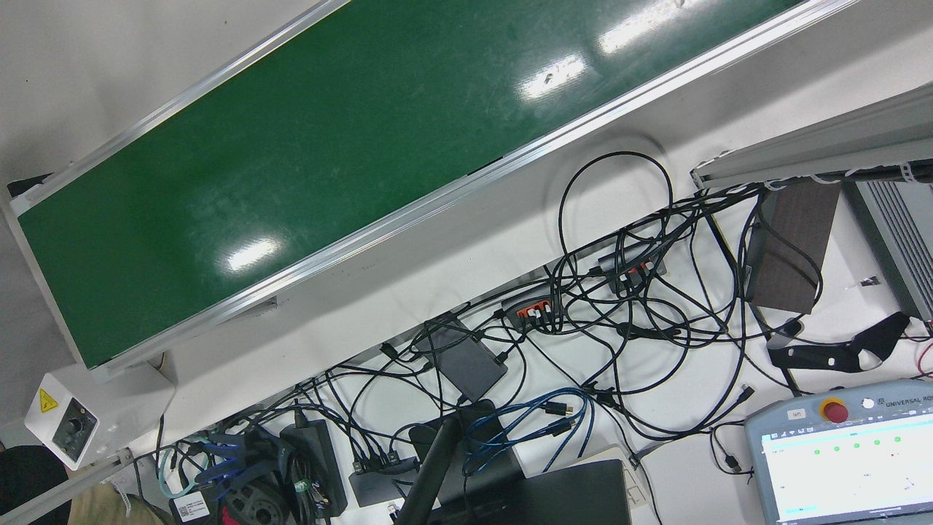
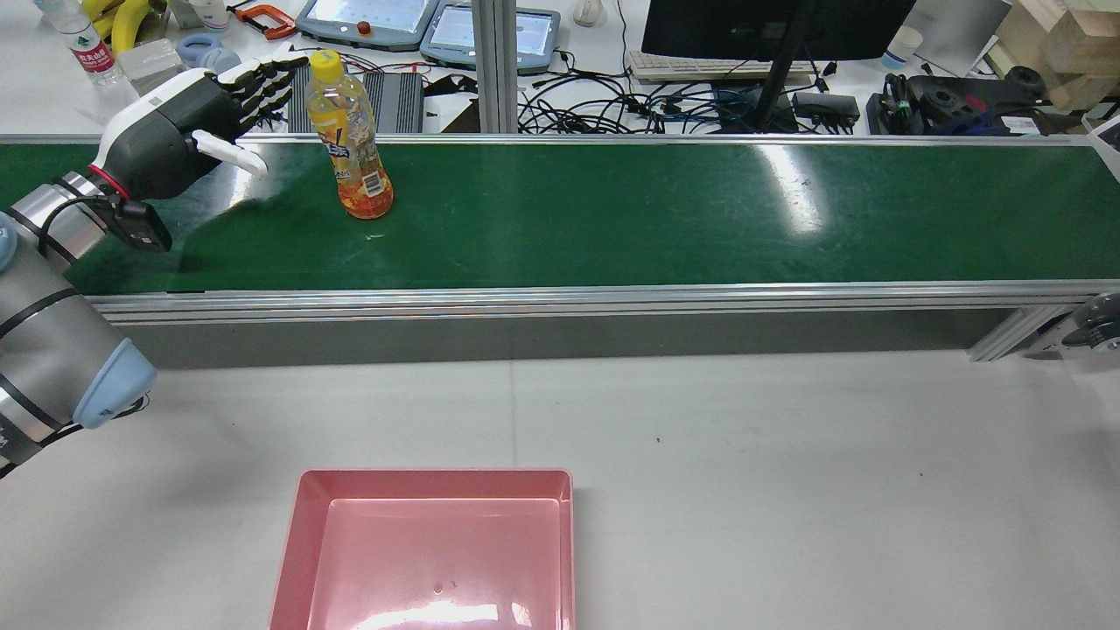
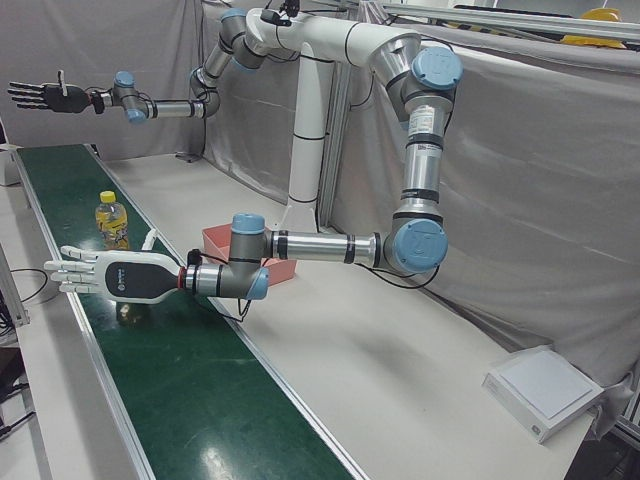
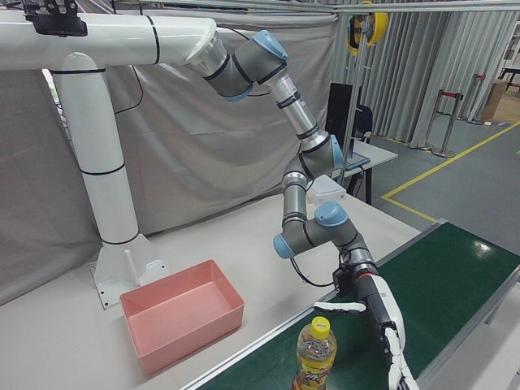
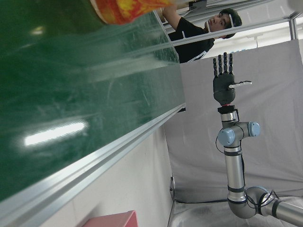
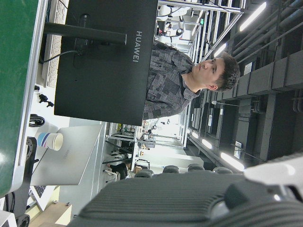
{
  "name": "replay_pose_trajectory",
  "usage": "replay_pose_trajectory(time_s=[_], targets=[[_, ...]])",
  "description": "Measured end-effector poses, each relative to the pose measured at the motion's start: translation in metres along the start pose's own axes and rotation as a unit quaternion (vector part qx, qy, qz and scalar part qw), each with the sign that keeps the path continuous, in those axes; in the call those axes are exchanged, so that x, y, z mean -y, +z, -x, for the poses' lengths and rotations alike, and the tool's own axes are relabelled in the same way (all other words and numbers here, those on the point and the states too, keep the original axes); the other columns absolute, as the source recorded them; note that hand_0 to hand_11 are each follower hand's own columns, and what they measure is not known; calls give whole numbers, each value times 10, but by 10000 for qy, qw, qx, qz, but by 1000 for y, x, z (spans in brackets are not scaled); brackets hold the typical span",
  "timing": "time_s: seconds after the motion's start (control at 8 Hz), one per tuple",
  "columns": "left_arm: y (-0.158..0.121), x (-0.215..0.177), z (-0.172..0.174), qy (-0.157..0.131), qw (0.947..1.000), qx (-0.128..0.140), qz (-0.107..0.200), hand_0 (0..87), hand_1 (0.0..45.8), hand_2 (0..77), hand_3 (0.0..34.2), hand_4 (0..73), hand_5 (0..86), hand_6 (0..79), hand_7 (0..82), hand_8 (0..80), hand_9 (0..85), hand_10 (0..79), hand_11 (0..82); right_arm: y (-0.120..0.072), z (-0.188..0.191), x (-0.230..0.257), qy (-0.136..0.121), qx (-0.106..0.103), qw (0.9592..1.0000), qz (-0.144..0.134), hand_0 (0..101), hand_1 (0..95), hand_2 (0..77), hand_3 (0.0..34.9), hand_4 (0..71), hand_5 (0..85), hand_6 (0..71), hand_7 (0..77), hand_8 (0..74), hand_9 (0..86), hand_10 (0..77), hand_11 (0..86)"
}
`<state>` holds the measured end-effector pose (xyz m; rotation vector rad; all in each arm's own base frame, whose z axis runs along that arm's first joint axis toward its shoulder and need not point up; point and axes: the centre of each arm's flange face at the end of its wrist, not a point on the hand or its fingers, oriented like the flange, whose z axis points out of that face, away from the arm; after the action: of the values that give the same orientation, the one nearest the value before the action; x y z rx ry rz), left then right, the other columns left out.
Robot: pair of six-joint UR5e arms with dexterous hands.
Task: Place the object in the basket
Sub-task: 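Position the left hand beside the bottle and close fingers around it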
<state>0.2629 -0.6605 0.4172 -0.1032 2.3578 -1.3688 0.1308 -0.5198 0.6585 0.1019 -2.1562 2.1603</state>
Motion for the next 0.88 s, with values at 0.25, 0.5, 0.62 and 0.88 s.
replay_pose_trajectory(time_s=[0.25, 0.5, 0.62, 0.88], targets=[[6, -8, 8, -38, 10000, 44, 58, 541, 104, 0, 0, 109, 169, 0, 16, 22, 44, 22, 55, 0, 0, 0, 0, 0, 10000, 0, 3, 0, 5, 3, 0, 0, 0, 5, 0, 0, 0, 0], [9, -12, 12, -57, 9999, 59, 92, 543, 98, 0, 1, 109, 169, 0, 16, 16, 27, 22, 55, 0, 0, 0, 0, 0, 10000, 0, 3, 0, 5, 3, 0, 0, 0, 5, 0, 0, 0, 0], [11, -14, 12, -62, 9999, 59, 110, 542, 98, 0, 0, 109, 169, 0, 16, 22, 38, 22, 55, 0, 0, 0, 0, 0, 10000, 0, 3, 0, 5, 3, 0, 0, 0, 5, 0, 0, 0, 0], [11, -16, 11, -63, 9999, 69, 99, 546, 98, 0, 0, 114, 202, 0, 27, 33, 60, 22, 60, 0, 0, 0, 0, 0, 10000, 0, 3, 0, 5, 3, 0, 0, 0, 5, 0, 0, 0, 0]])
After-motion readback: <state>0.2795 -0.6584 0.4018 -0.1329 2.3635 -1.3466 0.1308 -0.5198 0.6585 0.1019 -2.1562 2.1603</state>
